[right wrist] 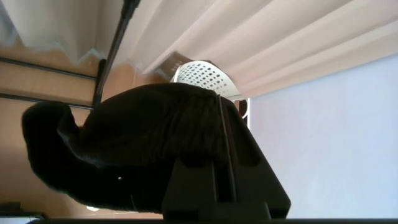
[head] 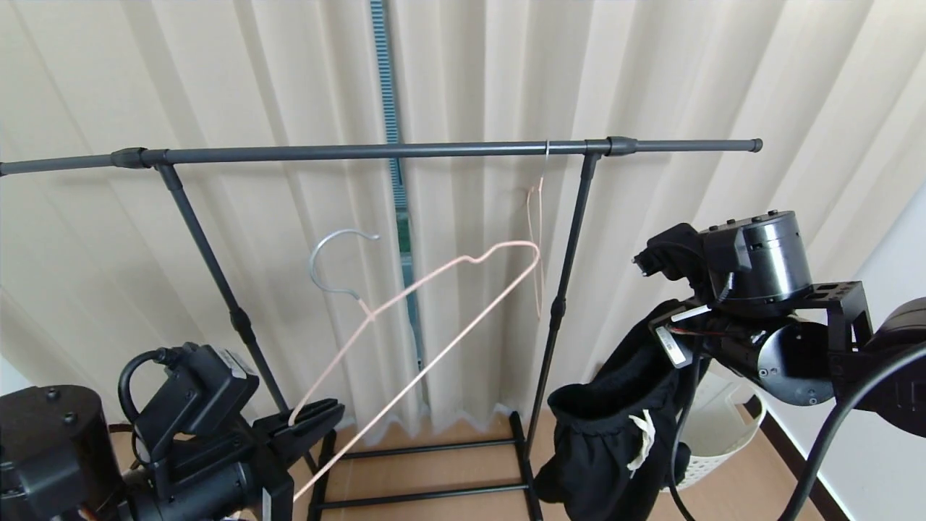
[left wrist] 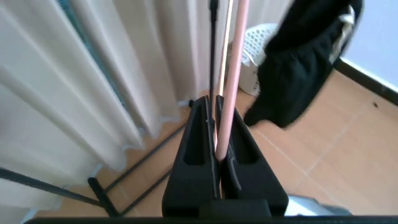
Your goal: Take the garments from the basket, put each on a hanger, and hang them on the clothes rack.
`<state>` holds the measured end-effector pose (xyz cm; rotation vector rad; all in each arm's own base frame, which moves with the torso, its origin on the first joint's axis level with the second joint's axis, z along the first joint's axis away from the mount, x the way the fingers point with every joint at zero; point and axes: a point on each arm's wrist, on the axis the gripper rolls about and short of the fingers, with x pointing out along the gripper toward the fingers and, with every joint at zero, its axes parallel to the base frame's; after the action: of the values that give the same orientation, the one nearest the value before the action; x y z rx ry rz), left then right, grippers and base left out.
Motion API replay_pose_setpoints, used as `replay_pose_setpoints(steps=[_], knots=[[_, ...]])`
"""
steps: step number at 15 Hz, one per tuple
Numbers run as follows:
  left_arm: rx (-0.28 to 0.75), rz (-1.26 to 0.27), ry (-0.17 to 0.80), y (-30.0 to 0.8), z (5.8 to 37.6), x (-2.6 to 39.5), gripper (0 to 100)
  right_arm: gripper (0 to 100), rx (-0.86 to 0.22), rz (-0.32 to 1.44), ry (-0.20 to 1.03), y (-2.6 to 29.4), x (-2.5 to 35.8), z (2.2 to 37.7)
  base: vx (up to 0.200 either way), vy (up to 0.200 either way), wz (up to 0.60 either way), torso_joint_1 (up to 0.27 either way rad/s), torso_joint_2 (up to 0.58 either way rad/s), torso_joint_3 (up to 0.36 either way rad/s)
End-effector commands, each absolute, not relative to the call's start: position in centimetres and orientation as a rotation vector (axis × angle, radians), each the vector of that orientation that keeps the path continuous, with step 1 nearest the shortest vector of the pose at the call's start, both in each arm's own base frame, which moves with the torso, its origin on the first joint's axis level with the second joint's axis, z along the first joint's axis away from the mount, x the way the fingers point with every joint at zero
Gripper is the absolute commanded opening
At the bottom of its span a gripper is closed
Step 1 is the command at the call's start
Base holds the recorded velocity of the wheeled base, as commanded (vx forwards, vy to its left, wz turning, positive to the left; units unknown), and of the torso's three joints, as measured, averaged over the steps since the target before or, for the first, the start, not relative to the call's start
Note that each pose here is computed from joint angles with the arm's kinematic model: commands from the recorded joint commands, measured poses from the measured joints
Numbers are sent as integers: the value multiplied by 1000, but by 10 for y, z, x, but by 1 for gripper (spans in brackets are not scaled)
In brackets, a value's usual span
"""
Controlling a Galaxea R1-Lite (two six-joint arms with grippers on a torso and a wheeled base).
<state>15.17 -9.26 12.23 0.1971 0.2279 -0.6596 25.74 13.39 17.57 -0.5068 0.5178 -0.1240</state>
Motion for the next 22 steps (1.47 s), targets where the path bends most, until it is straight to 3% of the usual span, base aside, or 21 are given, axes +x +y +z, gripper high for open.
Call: replay_pose_setpoints(steps=[1,7,22], knots=[[208,-695,270,-92,113,144,0,0,-509,-111,514,138,258,174,0,0,0,0,0,0],[303,-807,317,-92,96,132,0,0,-418,-75,425,162,260,175,0,0,0,0,0,0],[315,-850,363,-103,84,136,0,0,-293,33,402,212,249,167,0,0,0,0,0,0]])
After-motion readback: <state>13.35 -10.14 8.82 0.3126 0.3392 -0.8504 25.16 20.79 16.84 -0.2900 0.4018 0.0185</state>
